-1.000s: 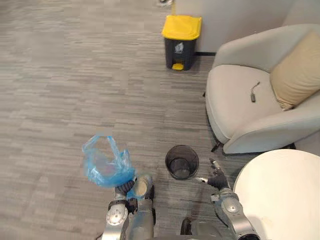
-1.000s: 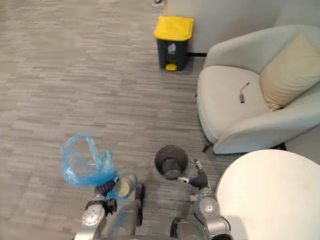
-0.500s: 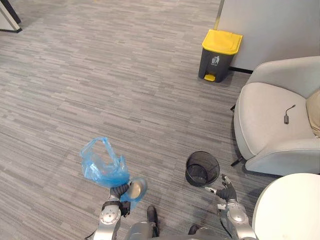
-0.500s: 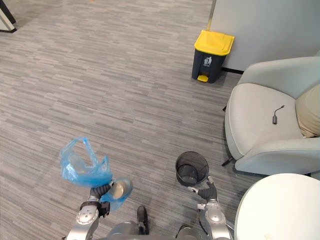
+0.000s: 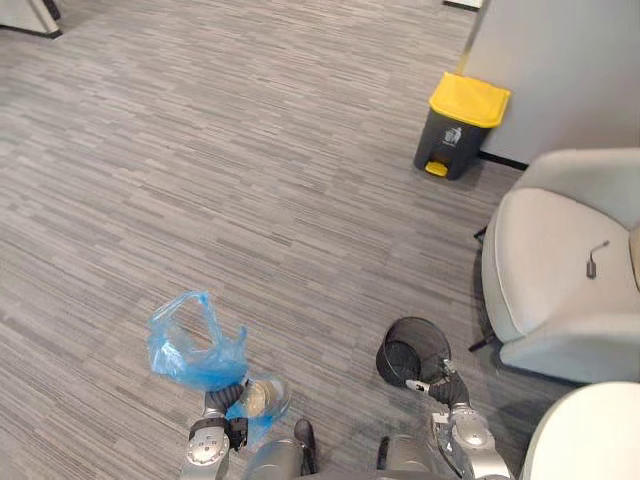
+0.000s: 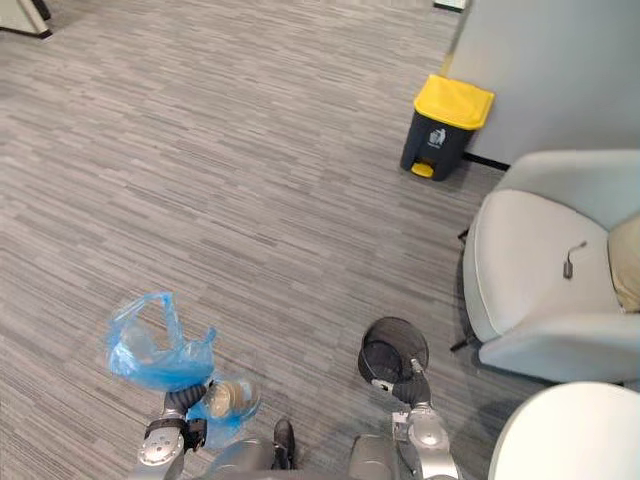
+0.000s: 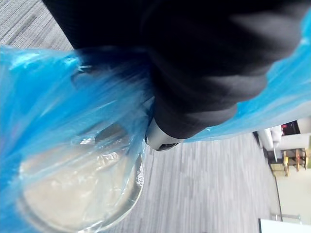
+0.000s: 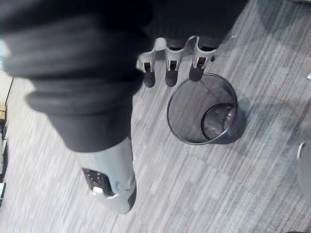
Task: Gather rubbish on tea table into small bin, then transfer packed bag to large trash can.
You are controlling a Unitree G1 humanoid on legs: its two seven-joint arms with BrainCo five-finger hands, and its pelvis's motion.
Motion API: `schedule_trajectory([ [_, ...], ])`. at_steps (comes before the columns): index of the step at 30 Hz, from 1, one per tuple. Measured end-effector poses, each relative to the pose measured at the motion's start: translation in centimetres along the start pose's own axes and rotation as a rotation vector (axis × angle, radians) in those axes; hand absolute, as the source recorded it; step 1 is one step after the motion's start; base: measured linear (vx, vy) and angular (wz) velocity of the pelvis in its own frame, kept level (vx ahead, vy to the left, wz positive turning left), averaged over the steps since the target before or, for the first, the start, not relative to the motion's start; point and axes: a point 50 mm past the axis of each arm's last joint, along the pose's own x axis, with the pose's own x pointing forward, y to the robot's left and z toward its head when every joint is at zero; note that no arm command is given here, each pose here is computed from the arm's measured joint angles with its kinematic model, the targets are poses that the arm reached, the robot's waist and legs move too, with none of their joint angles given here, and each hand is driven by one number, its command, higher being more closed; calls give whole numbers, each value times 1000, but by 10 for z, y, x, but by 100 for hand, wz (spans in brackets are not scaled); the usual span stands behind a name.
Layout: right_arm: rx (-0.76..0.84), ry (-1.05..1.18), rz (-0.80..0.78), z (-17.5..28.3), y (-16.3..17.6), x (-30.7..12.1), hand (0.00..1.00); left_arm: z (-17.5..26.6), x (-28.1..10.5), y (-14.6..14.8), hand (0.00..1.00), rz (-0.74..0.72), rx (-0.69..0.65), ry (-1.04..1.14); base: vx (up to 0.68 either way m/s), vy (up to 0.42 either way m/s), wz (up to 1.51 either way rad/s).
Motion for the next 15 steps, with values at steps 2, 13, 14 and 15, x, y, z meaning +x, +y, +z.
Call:
schedule_trajectory([
  [2, -1, -4, 0, 1, 0, 0, 0, 2, 1, -1, 100, 0, -3, -5, 272, 21, 34],
  [13, 26, -29, -28, -2, -10, -11, 0, 14, -2, -12, 100, -18, -61, -59, 436, -75, 26],
  [14, 36, -42, -31, 1, -10, -11, 0, 16, -2, -13, 100, -22, -65, -66, 444, 45, -63],
  [15, 46, -65, -30, 7, -9, -10, 0, 22, -1, -13, 100, -22, -72, -90, 340, 67, -52],
])
